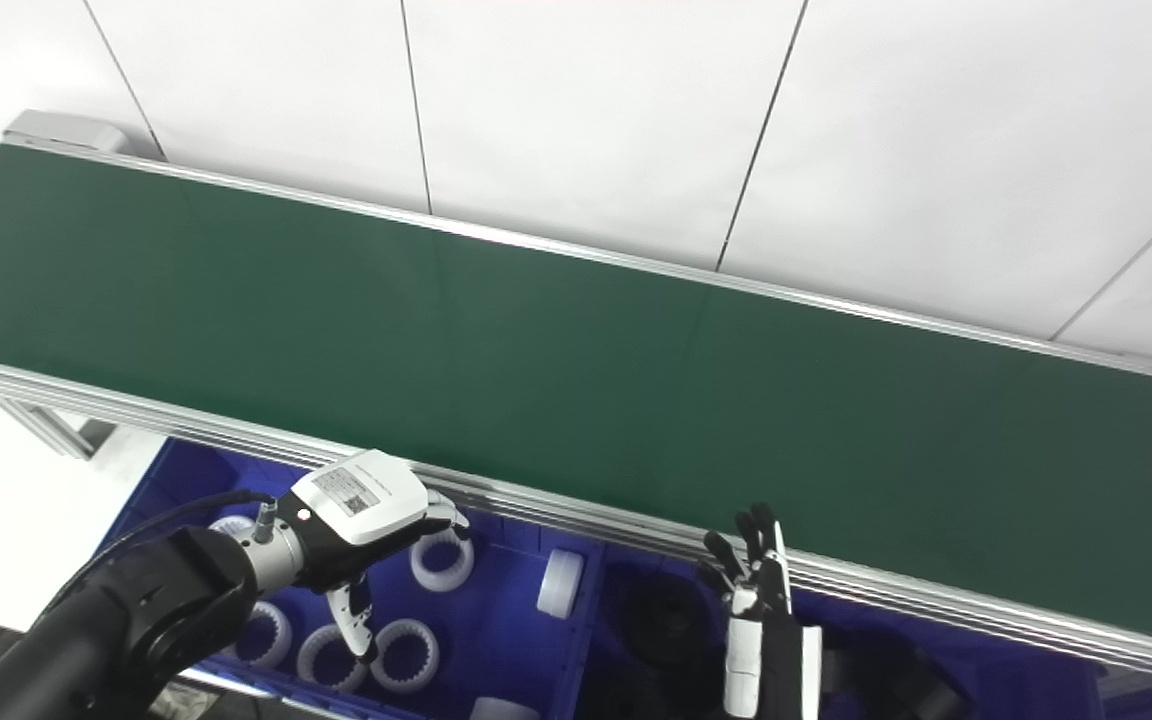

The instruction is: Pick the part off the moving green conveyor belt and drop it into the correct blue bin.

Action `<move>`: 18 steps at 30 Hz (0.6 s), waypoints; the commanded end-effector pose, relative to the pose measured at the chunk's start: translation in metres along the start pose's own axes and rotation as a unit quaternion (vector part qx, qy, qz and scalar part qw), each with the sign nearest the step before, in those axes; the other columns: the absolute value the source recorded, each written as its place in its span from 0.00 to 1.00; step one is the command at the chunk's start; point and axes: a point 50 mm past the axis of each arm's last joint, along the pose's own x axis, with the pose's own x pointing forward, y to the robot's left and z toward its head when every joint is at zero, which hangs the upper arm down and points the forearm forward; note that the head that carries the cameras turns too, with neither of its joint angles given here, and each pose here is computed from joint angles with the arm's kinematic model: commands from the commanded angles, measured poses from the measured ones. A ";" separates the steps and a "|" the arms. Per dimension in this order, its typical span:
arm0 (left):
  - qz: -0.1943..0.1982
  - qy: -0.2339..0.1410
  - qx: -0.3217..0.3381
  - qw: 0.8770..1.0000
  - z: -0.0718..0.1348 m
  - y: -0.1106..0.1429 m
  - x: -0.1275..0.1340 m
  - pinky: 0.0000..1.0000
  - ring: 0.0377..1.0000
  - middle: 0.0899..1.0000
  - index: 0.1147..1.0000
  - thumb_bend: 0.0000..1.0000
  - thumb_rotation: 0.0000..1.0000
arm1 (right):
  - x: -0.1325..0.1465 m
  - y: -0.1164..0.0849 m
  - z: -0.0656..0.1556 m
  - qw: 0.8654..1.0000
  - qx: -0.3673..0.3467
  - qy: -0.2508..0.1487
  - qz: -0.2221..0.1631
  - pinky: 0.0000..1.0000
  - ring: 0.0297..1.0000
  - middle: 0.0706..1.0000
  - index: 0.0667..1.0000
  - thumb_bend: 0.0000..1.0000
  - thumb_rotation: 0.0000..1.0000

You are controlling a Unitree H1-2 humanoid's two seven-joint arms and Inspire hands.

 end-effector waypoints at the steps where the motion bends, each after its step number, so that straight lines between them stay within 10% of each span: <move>1: 0.055 -0.019 -0.016 0.998 0.010 0.021 -0.011 0.61 0.74 0.81 0.78 0.99 0.27 | -0.001 0.004 0.007 1.000 0.007 -0.014 0.001 0.79 0.85 0.93 0.96 0.86 0.97; 6: 0.161 -0.069 -0.147 0.974 0.035 0.054 -0.048 0.56 0.71 0.78 0.74 0.93 0.31 | -0.001 0.011 0.005 1.000 0.001 -0.014 0.003 0.78 0.85 0.94 0.97 0.86 0.98; 12: 0.375 -0.130 -0.293 0.870 0.053 0.046 -0.073 0.44 0.56 0.72 0.78 0.76 0.38 | 0.001 0.029 -0.001 1.000 -0.022 -0.016 0.010 0.76 0.83 0.92 0.97 0.80 1.00; 18: 0.376 -0.053 -0.456 0.805 0.044 0.020 -0.054 0.78 0.87 0.94 0.91 0.61 0.51 | 0.006 0.053 -0.011 0.999 -0.043 -0.016 0.006 0.79 0.83 0.90 0.96 0.72 1.00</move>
